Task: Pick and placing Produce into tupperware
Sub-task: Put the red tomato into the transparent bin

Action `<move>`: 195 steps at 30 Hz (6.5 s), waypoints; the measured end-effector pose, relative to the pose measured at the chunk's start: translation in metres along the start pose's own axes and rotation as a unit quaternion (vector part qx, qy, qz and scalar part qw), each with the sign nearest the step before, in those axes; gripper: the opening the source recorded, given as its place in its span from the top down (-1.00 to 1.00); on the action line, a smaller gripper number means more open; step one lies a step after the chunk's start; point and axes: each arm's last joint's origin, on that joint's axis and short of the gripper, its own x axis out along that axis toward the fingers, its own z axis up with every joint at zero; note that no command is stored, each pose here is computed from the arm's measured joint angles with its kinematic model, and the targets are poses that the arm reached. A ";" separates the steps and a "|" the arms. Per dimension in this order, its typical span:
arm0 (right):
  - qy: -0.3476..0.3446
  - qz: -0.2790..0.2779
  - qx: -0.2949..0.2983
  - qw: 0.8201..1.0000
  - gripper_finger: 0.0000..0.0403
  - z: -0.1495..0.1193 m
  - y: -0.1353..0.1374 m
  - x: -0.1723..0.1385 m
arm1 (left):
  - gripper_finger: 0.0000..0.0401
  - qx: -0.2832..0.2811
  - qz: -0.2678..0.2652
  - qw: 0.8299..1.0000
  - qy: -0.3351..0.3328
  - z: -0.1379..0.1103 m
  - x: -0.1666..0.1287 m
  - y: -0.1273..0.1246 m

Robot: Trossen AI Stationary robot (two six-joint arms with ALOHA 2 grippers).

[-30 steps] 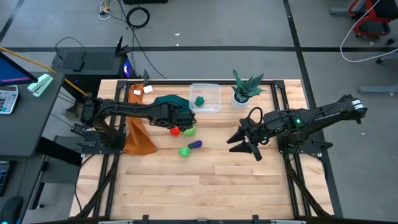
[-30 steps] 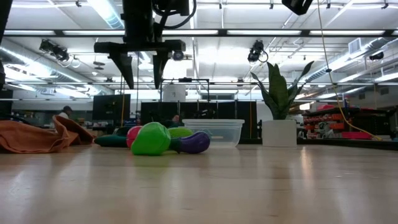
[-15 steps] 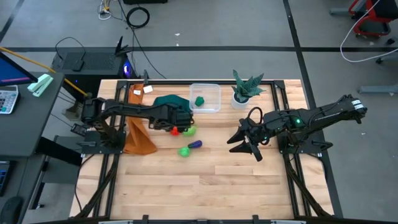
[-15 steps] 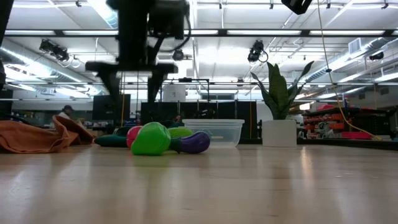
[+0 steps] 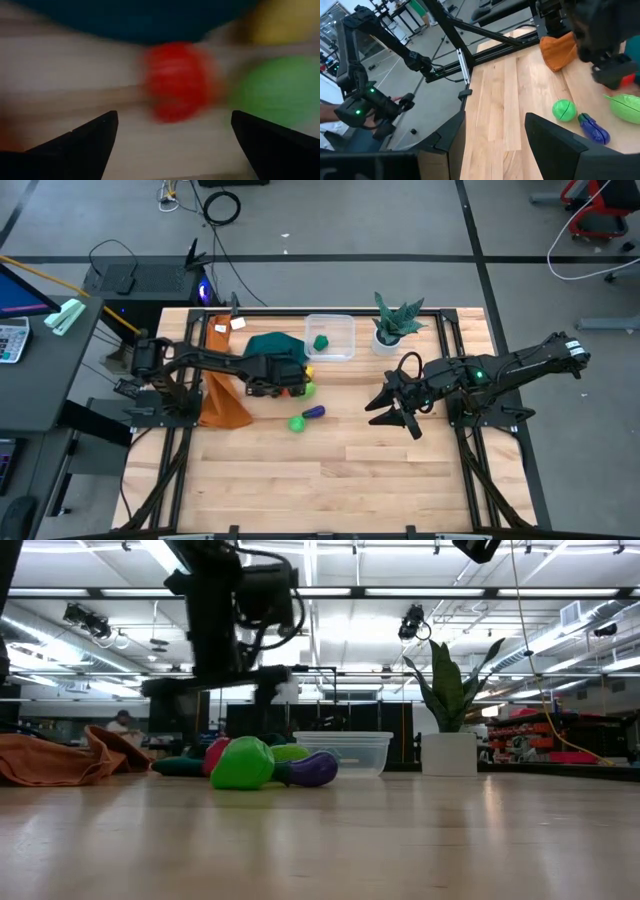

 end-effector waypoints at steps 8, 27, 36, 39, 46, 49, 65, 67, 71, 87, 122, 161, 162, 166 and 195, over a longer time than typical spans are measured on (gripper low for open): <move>0.001 -0.001 0.004 1.000 0.17 0.000 0.000 0.000 | -0.98 0.000 -0.003 1.000 -0.006 0.014 0.002 0.001; 0.001 -0.001 0.009 1.000 0.17 0.000 0.000 0.000 | -0.98 0.024 -0.019 0.999 0.020 0.019 0.003 0.000; -0.002 -0.007 0.009 1.000 0.17 0.000 -0.001 0.000 | -0.98 0.030 -0.034 0.998 0.031 0.019 0.003 -0.003; -0.003 -0.009 0.009 1.000 0.17 0.000 -0.001 0.000 | -0.98 0.029 -0.035 0.999 0.031 0.019 0.003 -0.003; -0.003 -0.009 0.010 1.000 0.17 0.000 -0.001 0.000 | -0.97 0.030 -0.039 0.998 0.047 0.017 0.002 -0.003; -0.003 -0.009 0.010 1.000 0.17 0.000 -0.001 0.000 | -0.97 0.025 -0.039 0.998 0.048 0.017 0.002 -0.003; -0.004 -0.010 0.010 1.000 0.17 0.000 -0.001 0.000 | -0.97 0.019 -0.019 0.998 0.054 0.017 0.002 0.000; -0.003 -0.010 0.010 1.000 0.17 0.000 -0.001 0.000 | -0.97 0.019 -0.019 0.998 0.054 0.017 0.002 0.001; -0.003 -0.010 0.010 1.000 0.17 0.000 -0.001 0.000 | -0.97 0.019 -0.018 0.998 0.054 0.017 0.002 0.001; -0.003 -0.010 0.011 1.000 0.17 0.000 -0.001 0.000 | -0.84 0.022 -0.002 0.998 0.052 0.017 0.003 0.004; 0.000 -0.027 0.011 1.000 0.17 -0.002 -0.003 0.000 | -0.69 0.032 -0.007 0.998 0.052 0.008 0.030 -0.007; -0.002 -0.027 0.018 0.999 0.17 -0.001 -0.002 0.000 | -0.10 0.060 -0.081 0.994 0.048 0.013 0.017 -0.028; -0.002 -0.027 0.018 0.999 0.17 -0.001 -0.002 0.000 | -0.10 0.063 -0.085 0.993 0.047 0.014 0.014 -0.031; -0.002 -0.027 0.019 0.999 0.17 -0.001 -0.002 0.000 | -0.10 0.081 -0.101 0.991 0.037 0.022 0.001 -0.041; -0.003 -0.027 0.032 0.999 0.17 -0.001 -0.002 0.000 | -0.12 0.170 -0.173 0.962 -0.127 0.122 -0.054 -0.071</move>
